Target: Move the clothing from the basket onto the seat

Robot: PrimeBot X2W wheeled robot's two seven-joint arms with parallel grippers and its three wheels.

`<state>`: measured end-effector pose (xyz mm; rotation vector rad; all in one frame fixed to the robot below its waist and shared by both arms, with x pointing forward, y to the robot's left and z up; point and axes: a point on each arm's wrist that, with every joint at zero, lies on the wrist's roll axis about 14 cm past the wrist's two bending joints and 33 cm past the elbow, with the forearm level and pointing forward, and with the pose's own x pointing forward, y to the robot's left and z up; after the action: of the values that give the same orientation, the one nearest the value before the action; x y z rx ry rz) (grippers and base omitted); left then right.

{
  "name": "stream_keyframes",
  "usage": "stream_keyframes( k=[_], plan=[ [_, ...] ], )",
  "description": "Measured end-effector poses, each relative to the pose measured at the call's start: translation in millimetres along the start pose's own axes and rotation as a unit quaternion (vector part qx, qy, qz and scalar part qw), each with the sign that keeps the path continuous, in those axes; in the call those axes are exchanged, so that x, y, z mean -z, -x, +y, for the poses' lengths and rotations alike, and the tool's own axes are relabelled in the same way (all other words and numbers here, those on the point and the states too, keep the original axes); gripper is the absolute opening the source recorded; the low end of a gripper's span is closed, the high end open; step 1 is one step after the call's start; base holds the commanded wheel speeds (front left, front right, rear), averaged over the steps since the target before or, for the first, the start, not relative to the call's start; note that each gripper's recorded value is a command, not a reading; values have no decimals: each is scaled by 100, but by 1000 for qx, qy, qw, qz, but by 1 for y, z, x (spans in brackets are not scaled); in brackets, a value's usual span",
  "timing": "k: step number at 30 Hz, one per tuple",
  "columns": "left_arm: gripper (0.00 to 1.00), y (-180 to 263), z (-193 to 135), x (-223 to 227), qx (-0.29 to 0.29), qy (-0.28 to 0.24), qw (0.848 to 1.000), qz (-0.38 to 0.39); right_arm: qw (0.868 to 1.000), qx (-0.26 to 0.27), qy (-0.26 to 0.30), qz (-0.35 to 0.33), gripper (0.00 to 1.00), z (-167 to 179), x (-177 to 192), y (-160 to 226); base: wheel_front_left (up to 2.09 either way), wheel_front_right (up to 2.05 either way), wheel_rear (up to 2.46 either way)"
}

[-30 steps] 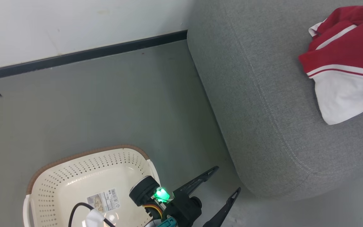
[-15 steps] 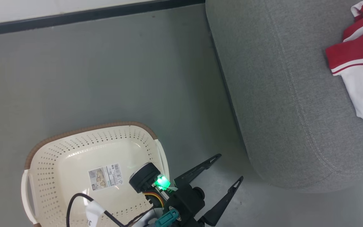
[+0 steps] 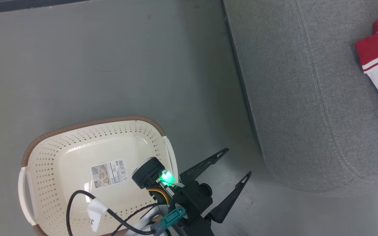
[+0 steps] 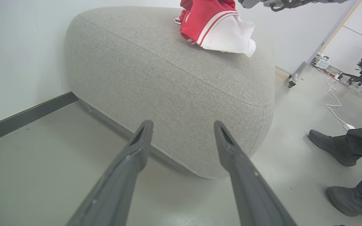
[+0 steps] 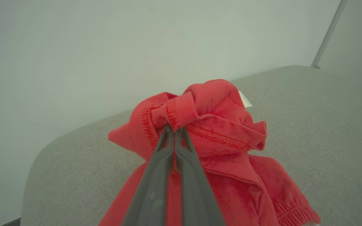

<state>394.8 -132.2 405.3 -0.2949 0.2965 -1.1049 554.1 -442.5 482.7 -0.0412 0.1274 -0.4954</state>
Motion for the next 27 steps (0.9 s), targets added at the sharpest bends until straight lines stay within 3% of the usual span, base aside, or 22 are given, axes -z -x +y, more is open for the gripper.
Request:
stream_keyframes(
  k=[10, 11, 12, 27],
  plan=[
    [100, -1, 4, -7, -7, -12, 1000, -10, 998, 22, -32, 53, 0, -10, 43, 22, 0, 0, 0],
    [100, -1, 3, -7, -8, -13, 1000, -10, 998, 23, -35, 54, 27, -10, 44, 24, 0, 0, 0],
    [100, 0, 3, -8, -9, -14, 1000, -12, 998, 24, -36, 54, 98, -11, 43, 25, 0, 0, 0],
    [100, 11, 1, -40, -35, -49, 997, -51, 998, -4, -45, 53, 100, 2, 43, 53, 0, 0, 0]
  ],
)
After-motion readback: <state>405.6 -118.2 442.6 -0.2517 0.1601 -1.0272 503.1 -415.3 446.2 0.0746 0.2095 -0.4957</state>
